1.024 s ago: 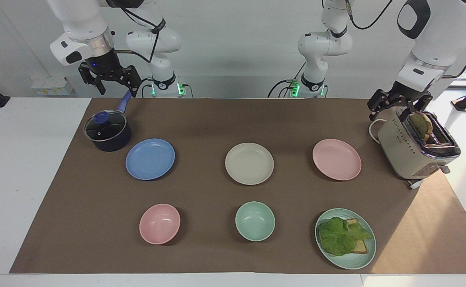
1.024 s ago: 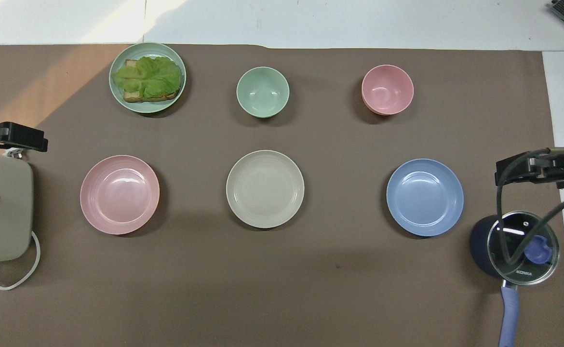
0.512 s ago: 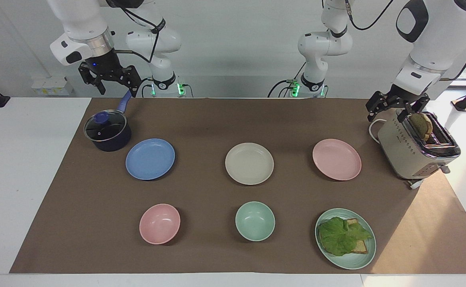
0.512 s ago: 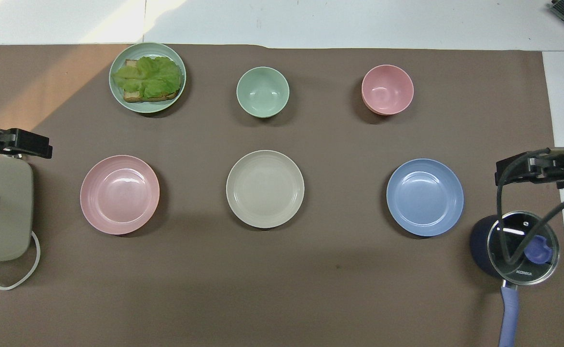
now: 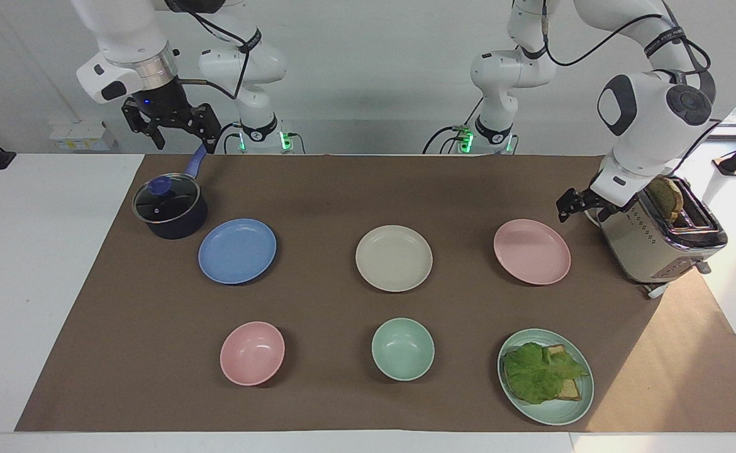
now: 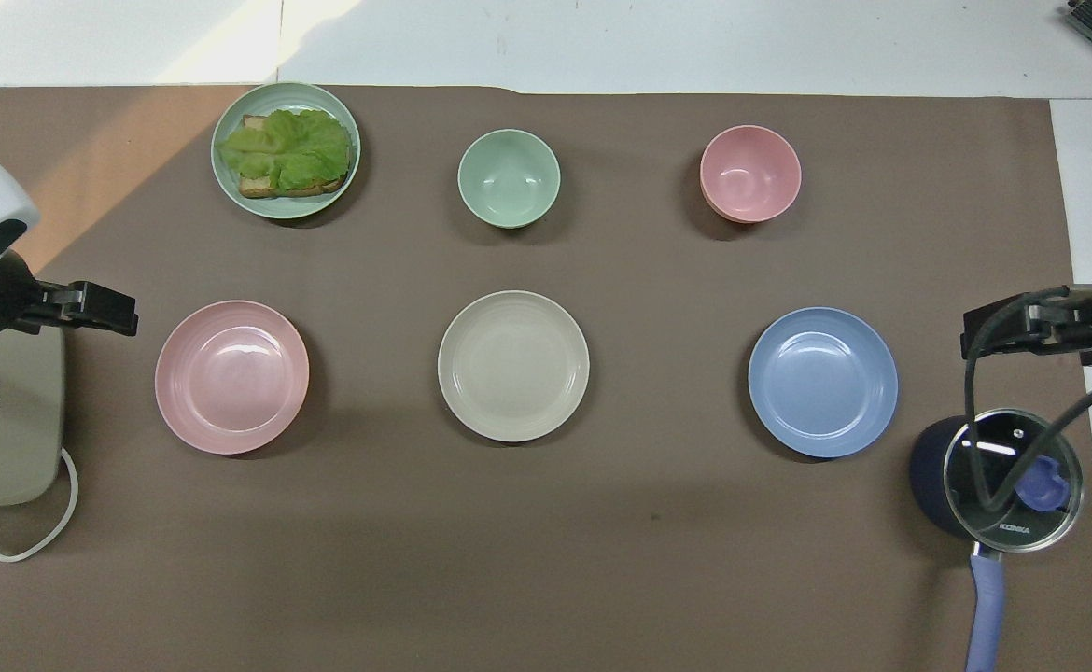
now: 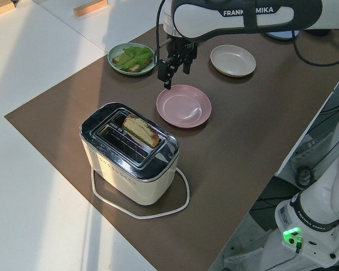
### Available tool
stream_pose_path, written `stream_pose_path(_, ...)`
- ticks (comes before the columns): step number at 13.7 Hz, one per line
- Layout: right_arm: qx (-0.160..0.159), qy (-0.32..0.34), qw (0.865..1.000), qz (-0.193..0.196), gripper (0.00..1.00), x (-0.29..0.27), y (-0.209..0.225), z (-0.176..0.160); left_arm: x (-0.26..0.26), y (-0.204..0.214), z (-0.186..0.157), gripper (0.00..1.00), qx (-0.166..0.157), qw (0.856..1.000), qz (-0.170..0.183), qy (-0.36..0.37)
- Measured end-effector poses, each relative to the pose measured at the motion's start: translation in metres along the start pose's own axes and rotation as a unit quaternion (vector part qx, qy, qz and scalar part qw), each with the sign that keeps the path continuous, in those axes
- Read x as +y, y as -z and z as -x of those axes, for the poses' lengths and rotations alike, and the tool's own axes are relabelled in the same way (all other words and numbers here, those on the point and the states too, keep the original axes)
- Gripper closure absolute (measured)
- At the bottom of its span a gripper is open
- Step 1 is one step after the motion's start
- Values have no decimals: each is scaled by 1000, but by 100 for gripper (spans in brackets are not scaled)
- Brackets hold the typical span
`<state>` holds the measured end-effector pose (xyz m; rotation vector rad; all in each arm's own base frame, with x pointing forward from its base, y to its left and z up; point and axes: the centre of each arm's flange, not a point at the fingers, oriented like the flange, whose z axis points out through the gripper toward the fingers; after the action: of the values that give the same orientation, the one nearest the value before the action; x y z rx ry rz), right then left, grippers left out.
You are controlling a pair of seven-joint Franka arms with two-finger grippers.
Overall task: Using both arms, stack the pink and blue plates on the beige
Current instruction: 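Lower the left gripper and grasp the pink plate's rim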
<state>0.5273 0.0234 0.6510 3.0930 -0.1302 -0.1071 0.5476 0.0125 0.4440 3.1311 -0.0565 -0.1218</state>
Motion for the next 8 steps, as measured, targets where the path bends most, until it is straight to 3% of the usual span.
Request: stream_pose_path(8, 0, 0, 1000, 0, 0, 0, 0, 0, -22, -111, -4, 0, -31, 999, 4, 18)
